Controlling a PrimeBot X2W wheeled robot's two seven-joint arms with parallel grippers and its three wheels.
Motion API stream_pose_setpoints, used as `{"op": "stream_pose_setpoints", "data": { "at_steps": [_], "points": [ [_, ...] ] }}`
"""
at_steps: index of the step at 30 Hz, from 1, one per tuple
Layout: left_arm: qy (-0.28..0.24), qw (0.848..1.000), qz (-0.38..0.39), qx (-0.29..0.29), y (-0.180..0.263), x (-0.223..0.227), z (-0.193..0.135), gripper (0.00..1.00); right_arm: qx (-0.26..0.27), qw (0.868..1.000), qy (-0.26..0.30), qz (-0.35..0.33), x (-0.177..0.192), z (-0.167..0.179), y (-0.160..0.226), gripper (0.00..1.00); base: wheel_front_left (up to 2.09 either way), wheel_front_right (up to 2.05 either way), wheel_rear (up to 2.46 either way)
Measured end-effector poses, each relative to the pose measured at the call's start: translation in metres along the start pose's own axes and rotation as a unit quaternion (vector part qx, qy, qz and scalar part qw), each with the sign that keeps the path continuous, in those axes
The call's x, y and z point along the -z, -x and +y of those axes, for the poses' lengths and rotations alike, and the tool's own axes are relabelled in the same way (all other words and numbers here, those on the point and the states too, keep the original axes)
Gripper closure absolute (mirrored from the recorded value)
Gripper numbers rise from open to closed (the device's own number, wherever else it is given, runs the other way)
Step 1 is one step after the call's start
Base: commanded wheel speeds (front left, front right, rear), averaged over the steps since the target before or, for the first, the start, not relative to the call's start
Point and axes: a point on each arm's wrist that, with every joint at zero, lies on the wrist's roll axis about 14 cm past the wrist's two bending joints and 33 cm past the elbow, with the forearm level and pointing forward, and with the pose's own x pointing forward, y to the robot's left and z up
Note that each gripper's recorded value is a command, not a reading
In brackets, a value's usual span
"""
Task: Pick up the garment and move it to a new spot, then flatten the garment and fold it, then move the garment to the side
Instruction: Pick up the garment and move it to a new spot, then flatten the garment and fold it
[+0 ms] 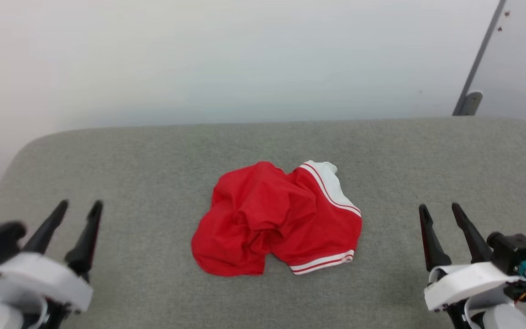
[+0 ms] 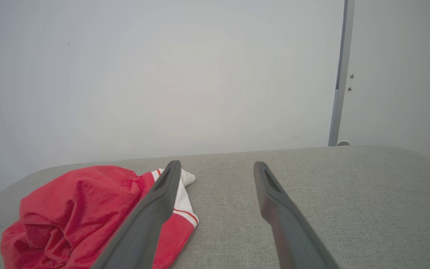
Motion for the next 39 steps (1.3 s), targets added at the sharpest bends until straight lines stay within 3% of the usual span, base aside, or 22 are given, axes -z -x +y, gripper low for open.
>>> {"op": "stream_pose_setpoints", "data": {
  "at_steps": [14,29,39],
  "points": [
    [0.038,0.992,-0.040,-0.117,0.064,0.006,0.066,0.00,-0.011,1.000,-0.001,0.006,0.006,0.008,0.003,0.00,0.00,0.00,0.00],
    [0.028,0.990,-0.058,-0.127,0.078,0.005,0.069,0.00,-0.020,0.999,-0.002,0.025,0.017,0.014,0.001,0.00,0.00,0.00,0.00],
    [0.042,0.983,-0.081,-0.157,0.095,0.004,0.072,0.00,-0.045,0.997,0.001,0.069,0.023,0.025,-0.035,0.00,0.00,0.00,0.00]
  ]
}}
